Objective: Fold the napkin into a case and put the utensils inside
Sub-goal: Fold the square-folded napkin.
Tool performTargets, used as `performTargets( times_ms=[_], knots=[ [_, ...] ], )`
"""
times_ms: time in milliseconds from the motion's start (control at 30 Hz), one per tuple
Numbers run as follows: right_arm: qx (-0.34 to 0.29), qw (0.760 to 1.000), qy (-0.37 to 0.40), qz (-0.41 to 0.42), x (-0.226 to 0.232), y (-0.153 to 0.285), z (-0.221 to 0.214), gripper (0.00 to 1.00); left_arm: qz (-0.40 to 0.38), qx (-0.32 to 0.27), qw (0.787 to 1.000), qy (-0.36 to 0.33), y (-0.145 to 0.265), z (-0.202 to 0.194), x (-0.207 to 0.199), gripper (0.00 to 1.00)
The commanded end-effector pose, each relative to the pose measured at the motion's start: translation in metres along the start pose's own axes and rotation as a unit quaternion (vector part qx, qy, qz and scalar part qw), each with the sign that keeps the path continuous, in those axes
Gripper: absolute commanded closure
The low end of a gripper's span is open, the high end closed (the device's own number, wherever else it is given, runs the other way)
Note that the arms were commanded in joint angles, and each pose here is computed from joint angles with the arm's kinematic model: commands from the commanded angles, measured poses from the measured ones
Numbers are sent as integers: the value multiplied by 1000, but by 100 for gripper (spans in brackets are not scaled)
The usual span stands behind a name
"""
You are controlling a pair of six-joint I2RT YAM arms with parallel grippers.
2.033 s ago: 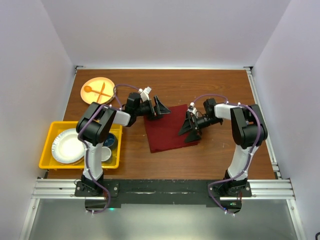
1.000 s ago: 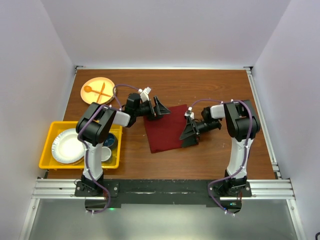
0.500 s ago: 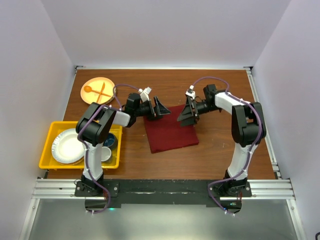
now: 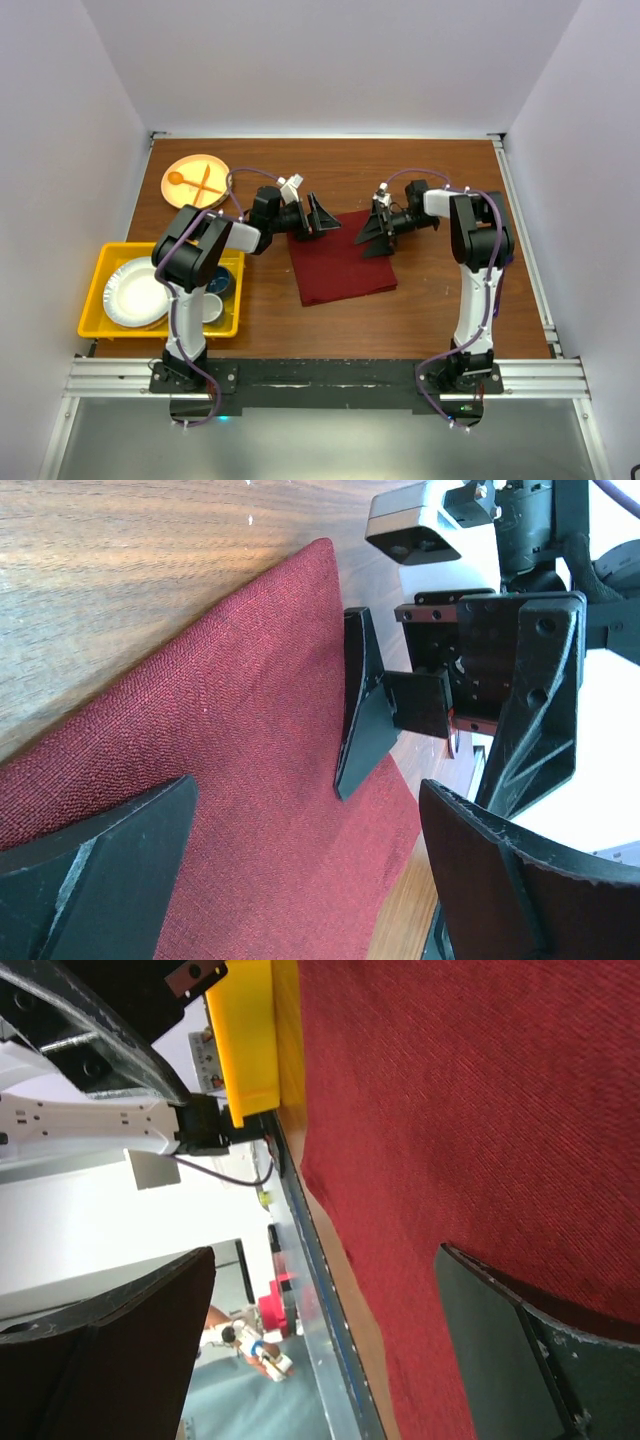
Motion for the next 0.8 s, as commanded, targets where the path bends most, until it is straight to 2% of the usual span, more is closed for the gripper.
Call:
performTargets(
  times_ms=[0,133,267,300,400,433,500,533,567,600,633,700,733,767],
  knots=[
    [-6,997,26,-73,-31,16,8,5,50,42,998,15,9,-29,22,0],
    [-14,994,65,-89,-12,25,23,6,15,52,998,-28,15,-30,-2,0],
    [-1,987,114,-114,18,33,28,11,-17,54,982,-178,24,-23,-38,0],
    [-4,984,131,-120,29,37,32,12,-25,33,974,-223,32,-10,-57,0],
    [-14,976,160,-149,52,48,29,17,-2,11,939,-344,53,8,-70,0],
    [-18,970,171,-174,52,52,28,21,10,29,916,-400,59,6,-64,0],
    [-21,963,176,-204,55,54,20,39,39,34,885,-463,68,14,-63,0],
    [-23,953,182,-240,48,54,20,46,49,58,862,-500,72,10,-54,0],
    [-21,950,181,-253,45,53,17,60,57,68,850,-520,74,9,-51,0],
    [-18,947,179,-268,42,53,8,66,79,74,837,-537,76,12,-44,0],
    [-16,942,186,-281,39,49,6,71,76,100,817,-563,78,4,-40,0],
    [-13,932,174,-318,23,49,-4,76,72,119,796,-589,79,-3,-36,0],
    [-14,928,181,-326,24,48,-6,78,65,123,772,-620,76,-7,-40,0],
    [-13,922,178,-344,18,49,-8,80,66,123,758,-637,75,-9,-41,1]
  ],
)
Point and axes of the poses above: each gripper's point midway between its finger pads, its own y axis back along the fingers, its own x axis along the line the jaws close on, z = x × y, the point moved 3 cm from there along y, back along the fingers, and after that the axes turned 5 degrees about -y, right-handed, at the moved point
